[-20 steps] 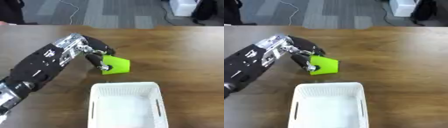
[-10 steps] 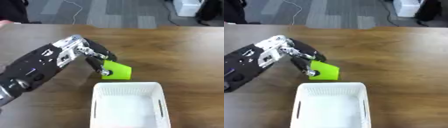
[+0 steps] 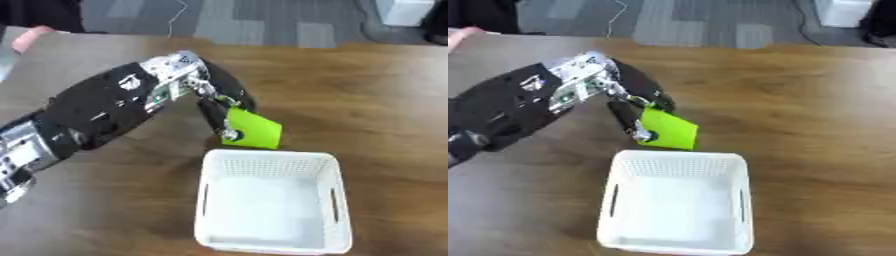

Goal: Pick up objects on the table and place them in the box.

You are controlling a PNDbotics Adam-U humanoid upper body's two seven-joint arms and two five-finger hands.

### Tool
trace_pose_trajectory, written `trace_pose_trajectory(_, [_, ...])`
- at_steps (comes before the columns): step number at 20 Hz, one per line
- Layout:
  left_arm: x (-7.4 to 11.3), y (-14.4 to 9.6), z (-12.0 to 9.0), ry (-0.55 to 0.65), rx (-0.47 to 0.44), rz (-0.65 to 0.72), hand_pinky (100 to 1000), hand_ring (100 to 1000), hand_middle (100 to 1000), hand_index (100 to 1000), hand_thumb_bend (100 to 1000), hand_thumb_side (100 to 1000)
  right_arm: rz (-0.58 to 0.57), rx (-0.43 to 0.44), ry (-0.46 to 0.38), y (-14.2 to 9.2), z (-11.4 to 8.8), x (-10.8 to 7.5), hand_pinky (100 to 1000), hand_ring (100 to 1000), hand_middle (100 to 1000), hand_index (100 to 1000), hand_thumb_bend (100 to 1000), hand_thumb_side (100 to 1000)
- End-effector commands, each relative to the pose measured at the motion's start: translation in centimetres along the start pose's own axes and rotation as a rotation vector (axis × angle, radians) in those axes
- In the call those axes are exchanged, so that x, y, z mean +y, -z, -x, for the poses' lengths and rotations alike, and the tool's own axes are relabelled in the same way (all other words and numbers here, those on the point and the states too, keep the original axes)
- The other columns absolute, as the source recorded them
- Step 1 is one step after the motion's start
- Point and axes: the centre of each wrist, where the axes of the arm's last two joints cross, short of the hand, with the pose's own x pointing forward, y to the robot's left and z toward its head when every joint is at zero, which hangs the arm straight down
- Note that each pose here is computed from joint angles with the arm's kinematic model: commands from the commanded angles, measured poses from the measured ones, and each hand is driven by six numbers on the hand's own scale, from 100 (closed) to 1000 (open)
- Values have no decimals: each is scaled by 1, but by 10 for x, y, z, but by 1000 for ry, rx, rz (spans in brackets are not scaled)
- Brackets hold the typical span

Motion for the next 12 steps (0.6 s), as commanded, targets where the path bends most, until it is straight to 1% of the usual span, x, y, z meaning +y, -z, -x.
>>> trace_pose_trajectory(1, [-18,13,-2,245,-152,367,1000,1000,1000,1000,1000,1000,16,-21,-18,6,-3,-8,247,426,572,566,100,1000])
trace_pose_trajectory(7, [-26,25,-7,293,-138,426,1000,1000,1000,1000,1000,1000,25,-18,-11,7,-4,-8,246,426,572,566,100,1000])
trace_pose_trajectory(12, [-43,35,-11,250,-142,460,1000,1000,1000,1000,1000,1000,28,-20,-2,9,-5,-7,246,426,572,566,100,1000])
